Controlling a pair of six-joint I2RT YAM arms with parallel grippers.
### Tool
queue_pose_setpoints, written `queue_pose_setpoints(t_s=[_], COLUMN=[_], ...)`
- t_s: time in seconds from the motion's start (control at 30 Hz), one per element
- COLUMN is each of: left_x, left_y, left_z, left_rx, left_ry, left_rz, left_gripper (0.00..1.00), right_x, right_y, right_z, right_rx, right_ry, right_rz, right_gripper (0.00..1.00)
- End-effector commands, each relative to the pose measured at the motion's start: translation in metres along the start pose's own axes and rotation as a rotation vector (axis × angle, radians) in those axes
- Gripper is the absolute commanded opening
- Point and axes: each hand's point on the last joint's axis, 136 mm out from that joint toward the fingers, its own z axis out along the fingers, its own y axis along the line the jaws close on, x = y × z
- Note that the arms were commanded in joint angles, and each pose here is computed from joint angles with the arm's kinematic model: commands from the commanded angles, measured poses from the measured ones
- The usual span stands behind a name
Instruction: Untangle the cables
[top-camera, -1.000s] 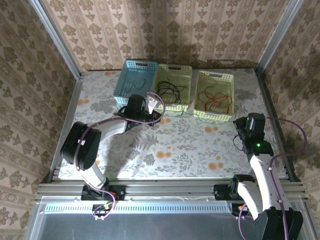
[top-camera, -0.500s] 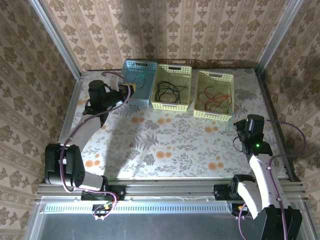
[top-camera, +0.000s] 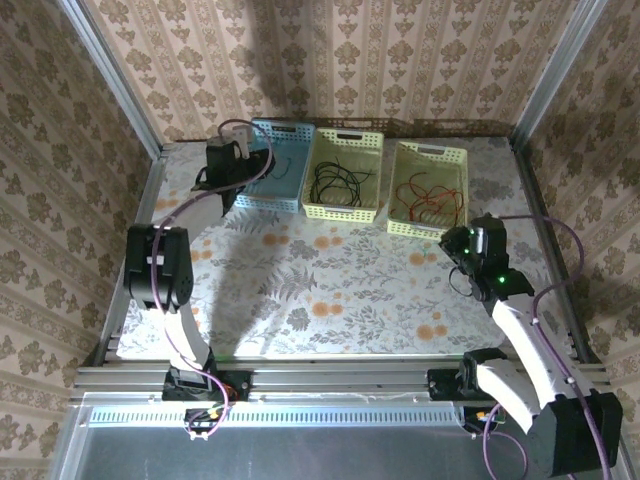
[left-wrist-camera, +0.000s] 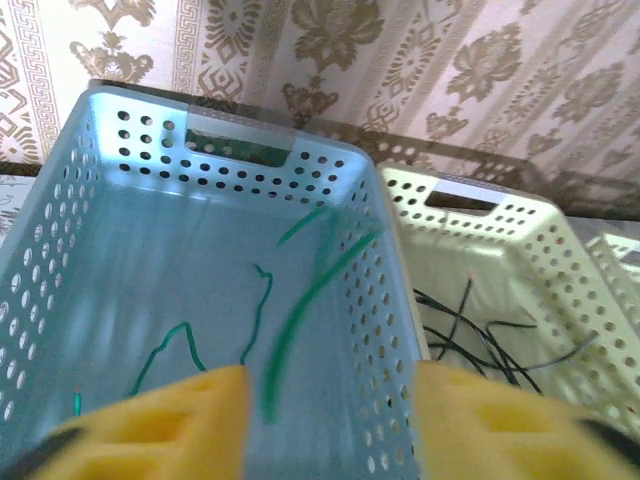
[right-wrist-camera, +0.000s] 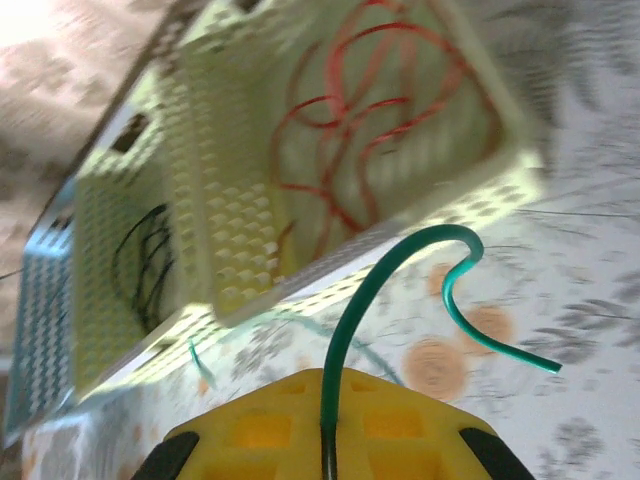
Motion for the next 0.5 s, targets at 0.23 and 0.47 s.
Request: queue_pose_setpoints(t_s=[0.23,0.47], left_x=[0.041,0.107], left_y=[-0.149,-0.198], left_z=[-0.035,-0.061], left_rx=[0.517,0.718], left_ry=[0.067,0.245], left_rz=[0.1,0.103], left_gripper=[1.0,1.0], right_x=[-0.005,-0.004], right_y=[0.098,0.135], right_z=[-0.017,-0.007], right_rx=[-0.345,-0.489], right_ry=[-0.008,0.049], right_rz=[-0.178,-0.124], right_gripper=[0.12,0.12])
